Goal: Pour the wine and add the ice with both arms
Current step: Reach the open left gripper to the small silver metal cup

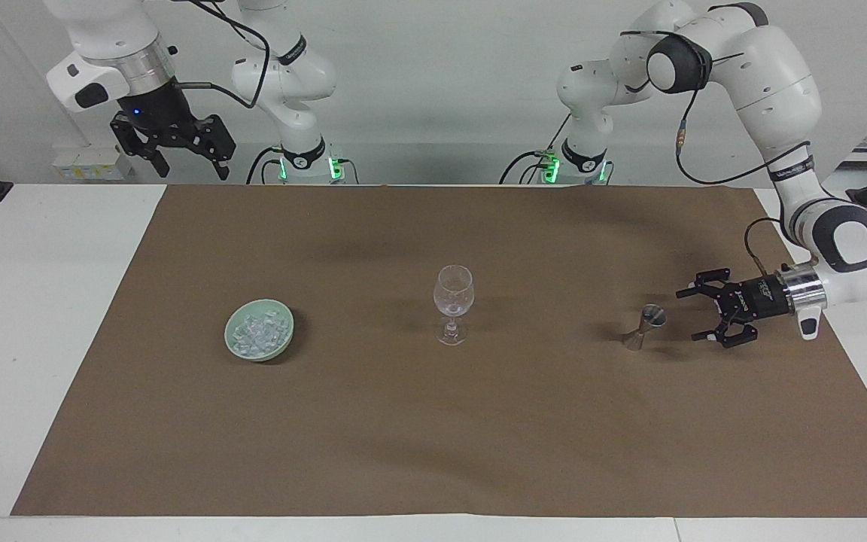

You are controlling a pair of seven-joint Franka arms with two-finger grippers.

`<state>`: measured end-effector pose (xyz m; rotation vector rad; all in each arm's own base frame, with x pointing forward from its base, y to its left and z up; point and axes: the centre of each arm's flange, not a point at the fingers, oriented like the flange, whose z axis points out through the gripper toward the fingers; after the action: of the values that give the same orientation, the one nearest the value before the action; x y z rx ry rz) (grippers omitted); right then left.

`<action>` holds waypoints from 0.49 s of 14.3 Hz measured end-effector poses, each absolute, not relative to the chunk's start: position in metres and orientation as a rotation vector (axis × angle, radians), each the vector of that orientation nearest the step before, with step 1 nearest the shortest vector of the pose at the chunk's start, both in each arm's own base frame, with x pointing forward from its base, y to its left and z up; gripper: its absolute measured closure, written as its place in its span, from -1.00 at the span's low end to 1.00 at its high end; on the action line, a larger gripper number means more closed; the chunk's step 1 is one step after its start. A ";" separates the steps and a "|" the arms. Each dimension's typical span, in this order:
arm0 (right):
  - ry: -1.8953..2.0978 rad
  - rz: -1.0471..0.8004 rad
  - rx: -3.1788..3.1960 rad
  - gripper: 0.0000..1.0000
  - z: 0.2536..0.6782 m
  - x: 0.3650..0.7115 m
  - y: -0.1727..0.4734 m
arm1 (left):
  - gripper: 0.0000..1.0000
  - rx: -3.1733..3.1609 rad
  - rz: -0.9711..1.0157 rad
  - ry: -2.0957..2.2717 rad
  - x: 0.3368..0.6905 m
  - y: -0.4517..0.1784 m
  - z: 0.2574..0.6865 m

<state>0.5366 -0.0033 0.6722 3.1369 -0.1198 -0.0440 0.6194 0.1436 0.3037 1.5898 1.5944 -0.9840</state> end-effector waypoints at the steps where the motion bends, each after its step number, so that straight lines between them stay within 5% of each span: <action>1: -0.120 -0.044 3.137 -1.00 0.672 0.537 -0.003 | -1.00 1.575 -0.998 1.588 0.618 0.143 0.302; 7: -0.120 -0.044 3.137 -1.00 0.672 0.537 -0.003 | -1.00 1.487 -1.032 1.585 0.609 0.154 0.278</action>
<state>0.5366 -0.0033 0.6722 3.1369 -0.1198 -0.0439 0.6093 0.1536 0.2782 1.4872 1.5853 -1.0324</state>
